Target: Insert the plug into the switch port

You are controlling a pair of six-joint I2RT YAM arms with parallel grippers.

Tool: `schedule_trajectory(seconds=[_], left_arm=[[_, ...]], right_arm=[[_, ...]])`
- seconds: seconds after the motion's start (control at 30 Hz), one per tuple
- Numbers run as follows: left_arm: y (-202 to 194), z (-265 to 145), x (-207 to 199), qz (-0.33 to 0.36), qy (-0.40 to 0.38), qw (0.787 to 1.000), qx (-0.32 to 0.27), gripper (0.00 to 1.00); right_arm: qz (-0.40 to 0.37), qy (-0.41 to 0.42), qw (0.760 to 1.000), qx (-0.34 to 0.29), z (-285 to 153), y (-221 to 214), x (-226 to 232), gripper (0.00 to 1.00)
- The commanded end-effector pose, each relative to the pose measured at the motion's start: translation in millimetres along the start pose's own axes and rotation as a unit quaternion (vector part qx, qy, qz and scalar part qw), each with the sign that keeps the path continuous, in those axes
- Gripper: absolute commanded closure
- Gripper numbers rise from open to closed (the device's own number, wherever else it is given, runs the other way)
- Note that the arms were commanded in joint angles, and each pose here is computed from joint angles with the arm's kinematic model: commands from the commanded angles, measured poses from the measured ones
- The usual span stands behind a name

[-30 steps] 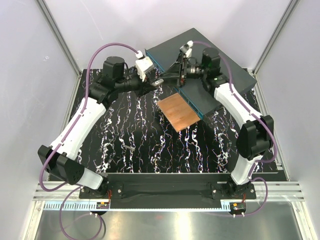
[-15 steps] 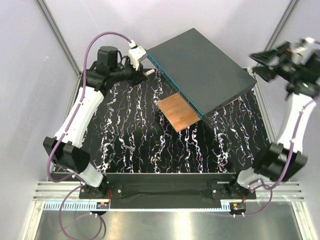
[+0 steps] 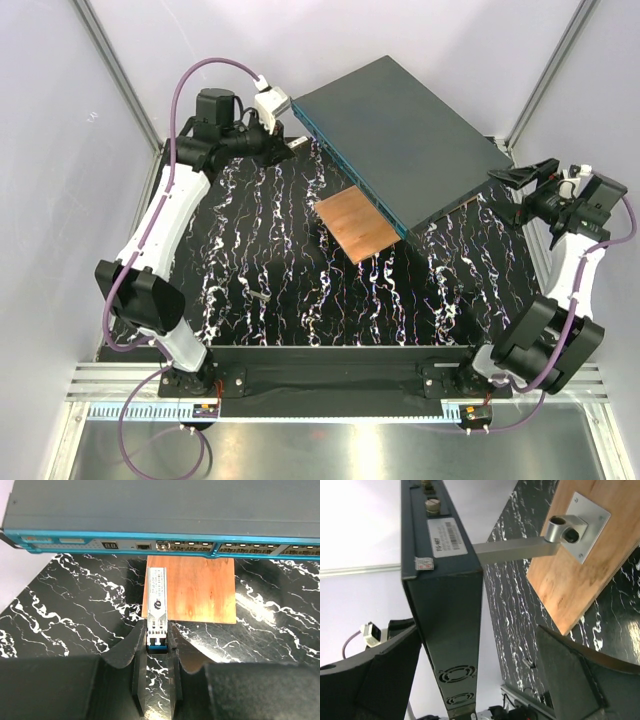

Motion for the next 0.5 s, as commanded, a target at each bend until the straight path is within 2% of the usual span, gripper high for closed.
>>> schedule_trajectory(seconds=[0.0,0.2,0.3,0.43,0.47], left_arm=[[17,-4,-7,0.008,-0.022,0.999,-0.037,1.00],[10,8,-3,-0.007,-0.026,0.999,-0.039,1.00],[1,18,-2,-0.010,-0.022,0.999,-0.032,1.00],[-1,26,-4,-0.007,-0.017,0.999,-0.030,1.00],[-2,29,-4,-0.005,-0.017,0.999,-0.028,1.00]], right_arm=[[-0.062,0.055,0.996,-0.013,-1,9,19,0.00],[-0.086,0.095,0.991,-0.034,10,14,34,0.00],[-0.088,0.114,0.989,-0.030,23,10,39,0.05],[-0.082,0.123,0.989,-0.019,37,7,41,0.24],[-0.079,0.122,0.989,-0.016,40,7,40,0.34]])
Point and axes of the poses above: each gripper's point midway between its finger pads, its own z axis out along the fingers, its own x axis along the line the jaws close on, y = z × x, the point moved 3 cm from there along -z, back along the fingers, and after that the axes turned 7 degrees about -z, right-handed, at the moved point
